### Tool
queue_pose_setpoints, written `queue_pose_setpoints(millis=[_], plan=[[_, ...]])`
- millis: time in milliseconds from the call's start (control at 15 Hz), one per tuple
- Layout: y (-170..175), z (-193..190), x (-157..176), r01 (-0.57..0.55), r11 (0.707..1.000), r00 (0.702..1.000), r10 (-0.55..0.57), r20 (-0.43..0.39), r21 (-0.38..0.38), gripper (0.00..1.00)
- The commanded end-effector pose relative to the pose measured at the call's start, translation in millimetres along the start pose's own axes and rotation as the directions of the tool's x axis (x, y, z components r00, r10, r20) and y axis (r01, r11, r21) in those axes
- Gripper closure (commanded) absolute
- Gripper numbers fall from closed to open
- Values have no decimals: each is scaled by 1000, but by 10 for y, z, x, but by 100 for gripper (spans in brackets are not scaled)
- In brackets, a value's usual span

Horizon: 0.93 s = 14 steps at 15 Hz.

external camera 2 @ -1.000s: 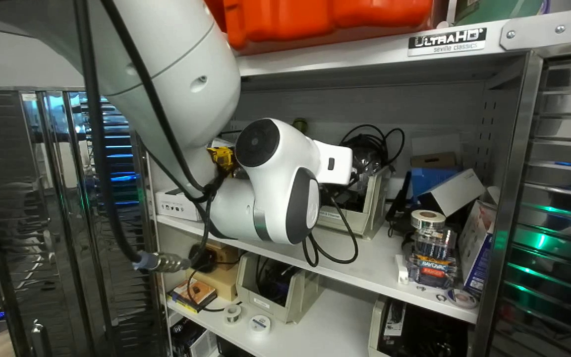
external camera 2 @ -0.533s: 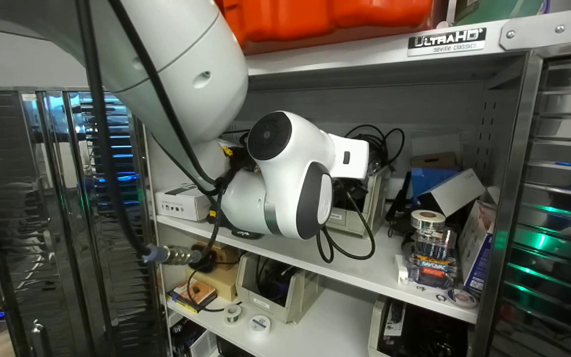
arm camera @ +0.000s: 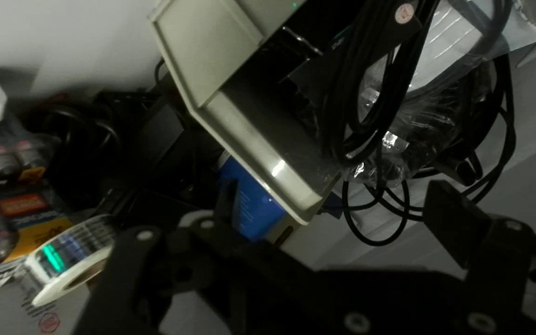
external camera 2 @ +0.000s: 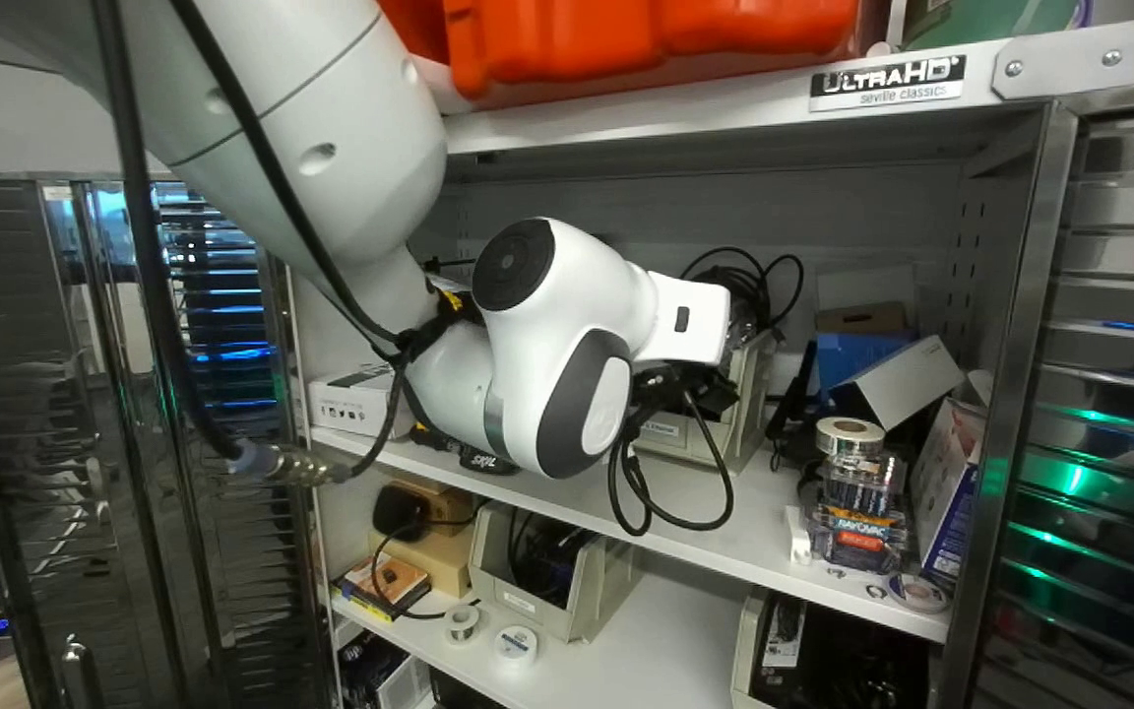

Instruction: Pick up the black cable and put it inside the tool box

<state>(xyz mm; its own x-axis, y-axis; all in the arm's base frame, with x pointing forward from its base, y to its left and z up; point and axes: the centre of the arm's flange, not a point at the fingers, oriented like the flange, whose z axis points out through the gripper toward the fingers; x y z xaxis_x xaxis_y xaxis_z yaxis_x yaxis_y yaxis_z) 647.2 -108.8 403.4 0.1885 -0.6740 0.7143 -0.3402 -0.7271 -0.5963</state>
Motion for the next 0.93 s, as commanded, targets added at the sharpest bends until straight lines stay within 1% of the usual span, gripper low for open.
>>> queue_pose_setpoints(millis=[0, 67, 267, 467, 667, 867], plan=[[-124, -418, -177, 45, 998, 999, -45, 12, -42, 0], [-116, -477, -225, 53, 997, 998, -52, 20, -48, 0], [-102, -634, -374, 87, 994, 992, -80, 93, -68, 0], [-79, -769, -480, 104, 990, 975, -83, 206, -94, 0], [-87, -924, -561, 144, 983, 943, -101, 318, -115, 0], [-139, -1079, -644, 193, 973, 887, -118, 446, -125, 0]])
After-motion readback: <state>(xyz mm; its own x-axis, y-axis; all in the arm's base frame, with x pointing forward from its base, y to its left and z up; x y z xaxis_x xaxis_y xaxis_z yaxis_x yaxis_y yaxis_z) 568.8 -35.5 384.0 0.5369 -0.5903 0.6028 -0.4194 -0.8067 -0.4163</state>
